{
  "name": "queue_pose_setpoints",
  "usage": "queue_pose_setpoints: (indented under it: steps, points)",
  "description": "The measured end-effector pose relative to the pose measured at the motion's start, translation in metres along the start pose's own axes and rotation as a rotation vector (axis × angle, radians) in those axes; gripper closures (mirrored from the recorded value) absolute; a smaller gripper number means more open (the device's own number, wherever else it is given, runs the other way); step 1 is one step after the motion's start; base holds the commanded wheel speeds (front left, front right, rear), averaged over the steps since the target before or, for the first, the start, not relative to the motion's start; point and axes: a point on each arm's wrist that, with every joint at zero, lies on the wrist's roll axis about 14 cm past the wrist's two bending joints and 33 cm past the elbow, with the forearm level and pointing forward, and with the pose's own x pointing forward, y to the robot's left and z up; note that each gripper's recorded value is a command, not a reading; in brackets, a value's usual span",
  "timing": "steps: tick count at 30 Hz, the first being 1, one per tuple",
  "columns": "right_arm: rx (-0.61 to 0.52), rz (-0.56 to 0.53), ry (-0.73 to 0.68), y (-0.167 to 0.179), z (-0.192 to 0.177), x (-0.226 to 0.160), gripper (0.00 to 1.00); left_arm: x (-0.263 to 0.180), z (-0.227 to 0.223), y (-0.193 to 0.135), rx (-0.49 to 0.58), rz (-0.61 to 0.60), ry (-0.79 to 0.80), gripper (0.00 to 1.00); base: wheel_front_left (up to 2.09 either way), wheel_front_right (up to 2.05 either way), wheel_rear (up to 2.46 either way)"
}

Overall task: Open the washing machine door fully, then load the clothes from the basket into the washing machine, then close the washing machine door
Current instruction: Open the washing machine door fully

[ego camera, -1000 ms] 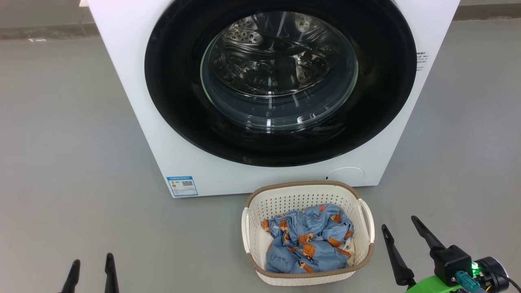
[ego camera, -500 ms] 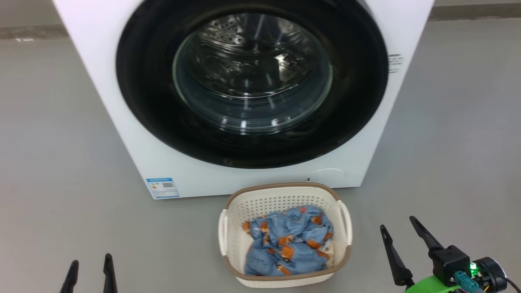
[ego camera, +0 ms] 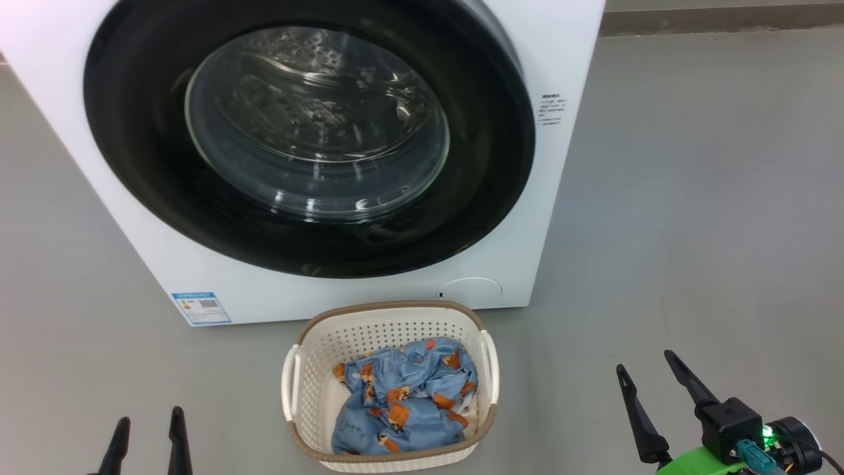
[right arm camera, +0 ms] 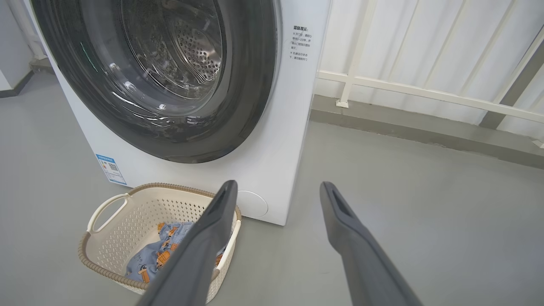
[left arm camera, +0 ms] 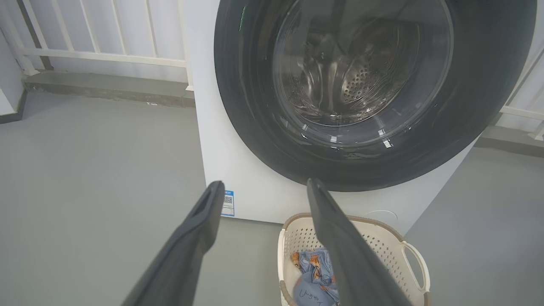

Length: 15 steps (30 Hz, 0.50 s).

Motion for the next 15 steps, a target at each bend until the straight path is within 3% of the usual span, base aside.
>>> queue_pose_setpoints:
  steps: [5, 15]
  points:
    - [0.000, 0.000, 0.000, 0.0001, 0.0000, 0.0001, 0.00, 0.0003, 0.0016, -0.0006, -0.009, -0.001, -0.006, 0.00, 0.37, 0.37, -0.74]
    - [0.022, -0.022, -0.014, -0.0042, 0.0037, -0.0002, 0.00, 0.0003, 0.0023, -0.0009, -0.009, -0.002, -0.008, 0.00, 0.03, 0.03, -0.07]
